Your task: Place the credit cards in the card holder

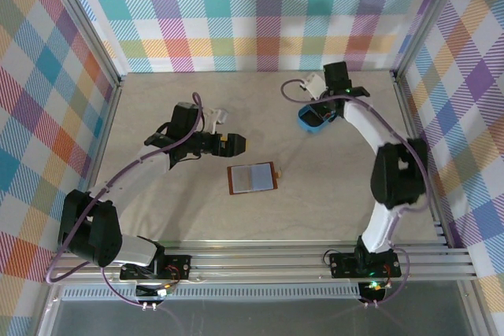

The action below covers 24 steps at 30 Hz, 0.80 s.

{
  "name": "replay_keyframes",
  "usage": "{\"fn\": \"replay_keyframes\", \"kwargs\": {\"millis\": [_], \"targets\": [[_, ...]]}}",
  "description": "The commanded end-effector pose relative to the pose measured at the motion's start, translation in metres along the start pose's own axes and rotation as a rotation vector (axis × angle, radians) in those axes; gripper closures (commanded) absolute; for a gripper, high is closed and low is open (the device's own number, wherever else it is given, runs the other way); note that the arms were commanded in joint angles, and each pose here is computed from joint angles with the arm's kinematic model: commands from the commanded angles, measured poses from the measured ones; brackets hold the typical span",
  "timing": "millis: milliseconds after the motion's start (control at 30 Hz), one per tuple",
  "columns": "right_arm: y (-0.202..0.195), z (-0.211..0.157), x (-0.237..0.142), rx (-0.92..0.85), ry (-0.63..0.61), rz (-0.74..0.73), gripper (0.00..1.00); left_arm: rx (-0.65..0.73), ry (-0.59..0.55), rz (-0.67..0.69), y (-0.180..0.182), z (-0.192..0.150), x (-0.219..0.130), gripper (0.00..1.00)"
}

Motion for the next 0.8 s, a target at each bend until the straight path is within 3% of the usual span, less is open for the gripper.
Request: {"fn": "replay_keyframes", "kwargs": {"millis": [0,133,233,400,767], "targets": [[0.031,0.036,-0.065,-0.021,-0.264,0.016,1.00,-0.087,-0.162,-0.035,-0.025,0.024,-0.028,0.06],[0.069,0.043,-0.122,-0.094,-0.512,-0.012,1.00,-0.274,-0.243,-0.062,-0.027,0.019,-0.042,0.10],[0.090,0.044,-0.153,-0.148,-0.618,-0.018,1.00,-0.362,-0.245,-0.105,-0.035,0.011,-0.052,0.13],[0.118,0.045,-0.173,-0.269,-0.623,-0.034,1.00,-0.386,-0.261,-0.126,-0.046,0.000,-0.072,0.12],[0.161,0.047,-0.183,-0.623,-0.704,-0.205,1.00,-0.408,-0.213,-0.161,-0.051,-0.008,-0.073,0.12]]}}
Point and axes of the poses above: each hand's point on the last joint's axis, 136 mm out from that joint toward the fingers, its own x axis out along the fingers, its own y axis along the line the jaws close on, z = x × y, the point moved 4 cm from there along -x, back along the fingers, and after that the axes turned 2 degrees about -x, right-handed, at the moved point
